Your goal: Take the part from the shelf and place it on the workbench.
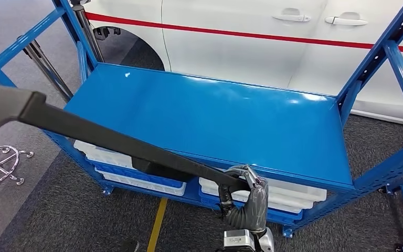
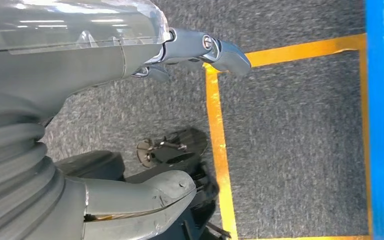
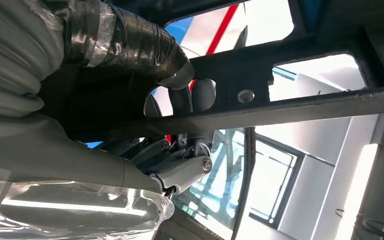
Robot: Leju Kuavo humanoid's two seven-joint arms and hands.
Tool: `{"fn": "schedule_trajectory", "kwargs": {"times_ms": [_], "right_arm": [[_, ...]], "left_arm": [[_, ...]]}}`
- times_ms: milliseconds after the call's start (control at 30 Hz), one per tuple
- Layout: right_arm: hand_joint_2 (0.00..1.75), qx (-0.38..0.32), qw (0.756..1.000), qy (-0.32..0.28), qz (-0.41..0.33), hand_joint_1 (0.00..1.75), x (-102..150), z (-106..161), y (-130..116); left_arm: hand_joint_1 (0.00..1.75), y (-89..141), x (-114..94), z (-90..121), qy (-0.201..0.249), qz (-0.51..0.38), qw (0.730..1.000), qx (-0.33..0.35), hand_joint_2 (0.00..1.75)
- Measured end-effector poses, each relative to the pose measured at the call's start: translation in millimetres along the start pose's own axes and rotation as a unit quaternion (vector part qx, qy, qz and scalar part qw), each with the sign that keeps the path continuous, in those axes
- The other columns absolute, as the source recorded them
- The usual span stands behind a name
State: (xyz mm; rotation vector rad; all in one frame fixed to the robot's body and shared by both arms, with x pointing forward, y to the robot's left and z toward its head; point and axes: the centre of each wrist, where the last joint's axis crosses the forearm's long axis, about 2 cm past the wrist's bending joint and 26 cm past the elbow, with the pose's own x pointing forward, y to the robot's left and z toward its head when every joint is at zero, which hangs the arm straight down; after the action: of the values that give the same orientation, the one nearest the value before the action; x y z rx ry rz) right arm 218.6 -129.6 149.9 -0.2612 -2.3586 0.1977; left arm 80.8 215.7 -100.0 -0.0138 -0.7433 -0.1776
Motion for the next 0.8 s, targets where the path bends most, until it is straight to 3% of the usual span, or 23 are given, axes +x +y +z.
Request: {"fn": "schedule_trajectory", "kwargs": {"times_ms": [800], "right_arm": [[1.75,-0.014,1.000,0.002,0.010,1.75,6,10,-11]], "left_arm": [[0.00,-3,-2,2,-0.002,0.020,1.000,0.008,1.75]]}}
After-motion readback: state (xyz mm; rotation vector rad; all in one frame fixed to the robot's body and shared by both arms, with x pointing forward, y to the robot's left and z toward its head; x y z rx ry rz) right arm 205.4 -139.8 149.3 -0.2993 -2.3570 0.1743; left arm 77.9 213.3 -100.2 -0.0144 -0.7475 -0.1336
